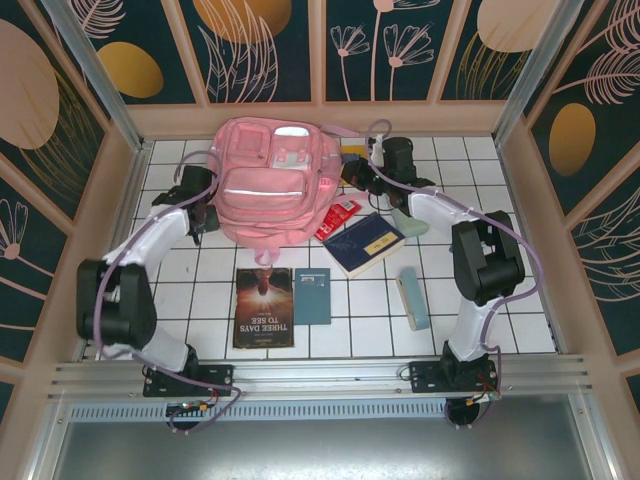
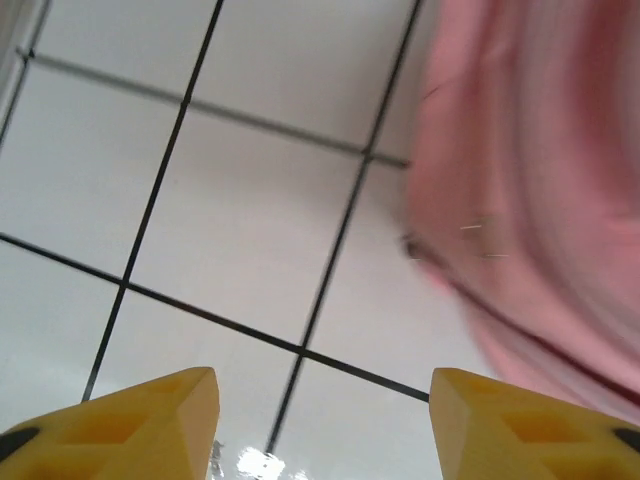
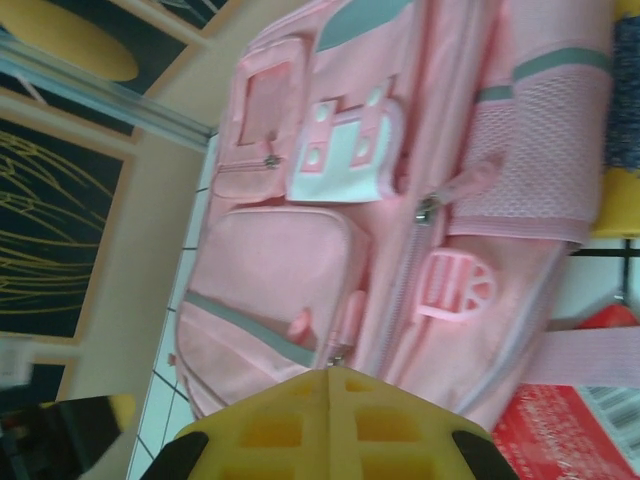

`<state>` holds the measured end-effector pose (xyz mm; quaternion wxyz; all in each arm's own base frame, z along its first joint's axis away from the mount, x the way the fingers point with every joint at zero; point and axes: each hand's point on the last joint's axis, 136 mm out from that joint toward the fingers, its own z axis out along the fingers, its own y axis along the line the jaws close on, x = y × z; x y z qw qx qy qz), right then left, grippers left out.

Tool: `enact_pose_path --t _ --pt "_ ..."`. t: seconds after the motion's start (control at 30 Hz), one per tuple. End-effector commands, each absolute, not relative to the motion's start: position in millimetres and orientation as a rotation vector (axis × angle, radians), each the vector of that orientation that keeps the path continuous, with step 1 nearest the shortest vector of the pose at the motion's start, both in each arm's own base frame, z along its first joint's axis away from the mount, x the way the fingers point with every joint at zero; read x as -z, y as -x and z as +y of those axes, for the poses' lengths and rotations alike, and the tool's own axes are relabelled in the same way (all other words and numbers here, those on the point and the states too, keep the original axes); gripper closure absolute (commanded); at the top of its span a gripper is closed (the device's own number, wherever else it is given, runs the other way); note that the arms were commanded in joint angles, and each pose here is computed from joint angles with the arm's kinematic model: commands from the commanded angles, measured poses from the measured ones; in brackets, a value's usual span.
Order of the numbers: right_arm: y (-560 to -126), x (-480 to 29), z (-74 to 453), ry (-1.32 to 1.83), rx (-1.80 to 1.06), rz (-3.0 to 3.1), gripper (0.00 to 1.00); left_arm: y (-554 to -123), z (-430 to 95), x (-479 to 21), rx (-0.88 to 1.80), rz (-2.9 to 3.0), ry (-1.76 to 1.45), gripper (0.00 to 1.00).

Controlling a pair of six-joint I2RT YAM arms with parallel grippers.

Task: Pack the student bag
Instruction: Unzip the student bag at the top-left of the table, then open the student bag at the top-left of the table.

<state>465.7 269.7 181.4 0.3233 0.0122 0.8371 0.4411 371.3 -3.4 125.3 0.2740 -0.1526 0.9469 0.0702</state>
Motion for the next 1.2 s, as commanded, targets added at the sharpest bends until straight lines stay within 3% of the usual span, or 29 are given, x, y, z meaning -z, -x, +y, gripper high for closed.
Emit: enact_pose_path --t 0.0,0.03,0.1,0.2,0.33,0.4,0.67,0.87,1.07,1.17 --pt "-461.8 -221.5 289.2 0.066 -1.181 2.106 1.0 -374.5 -42.6 -172.9 0.028 2.437 0.283 0.34" --pt "-458.8 -220.1 291.7 0.071 -1.178 2.111 1.0 -377.4 -53.5 -181.2 0.057 2.414 0.238 0.36" --pt "-451.2 -220.3 292.9 0.072 -1.179 2.107 0.81 -383.1 -72.2 -189.1 0.092 2.386 0.156 0.36" --pt "-435.8 -219.3 284.5 0.038 -1.168 2.095 0.66 -390.9 -101.6 -182.7 0.112 2.393 0.03 0.39" --pt "-414.2 -218.2 266.2 -0.024 -1.159 2.064 0.54 -395.6 -138.0 -162.9 0.108 2.418 -0.138 0.5" --pt "-402.4 -214.8 256.8 -0.054 -1.153 2.056 0.5 -396.0 -157.3 -151.5 0.111 2.434 -0.228 0.5" --pt "-374.1 -195.6 227.0 -0.15 -1.133 2.059 0.45 -402.7 -206.5 -111.7 -0.05 2.434 -0.453 0.49" --pt "-363.5 -189.4 221.7 -0.163 -1.14 2.064 0.44 -428.4 -183.8 -120.8 -0.331 2.305 -0.347 0.49" --pt "-360.8 -179.9 221.8 -0.167 -1.146 2.078 0.44 -435.0 -196.6 -121.7 -0.288 2.284 -0.413 0.44" --pt "-360.1 -176.6 224.5 -0.164 -1.16 2.085 0.44 -435.3 -198.9 -106.3 -0.303 2.324 -0.453 0.49"
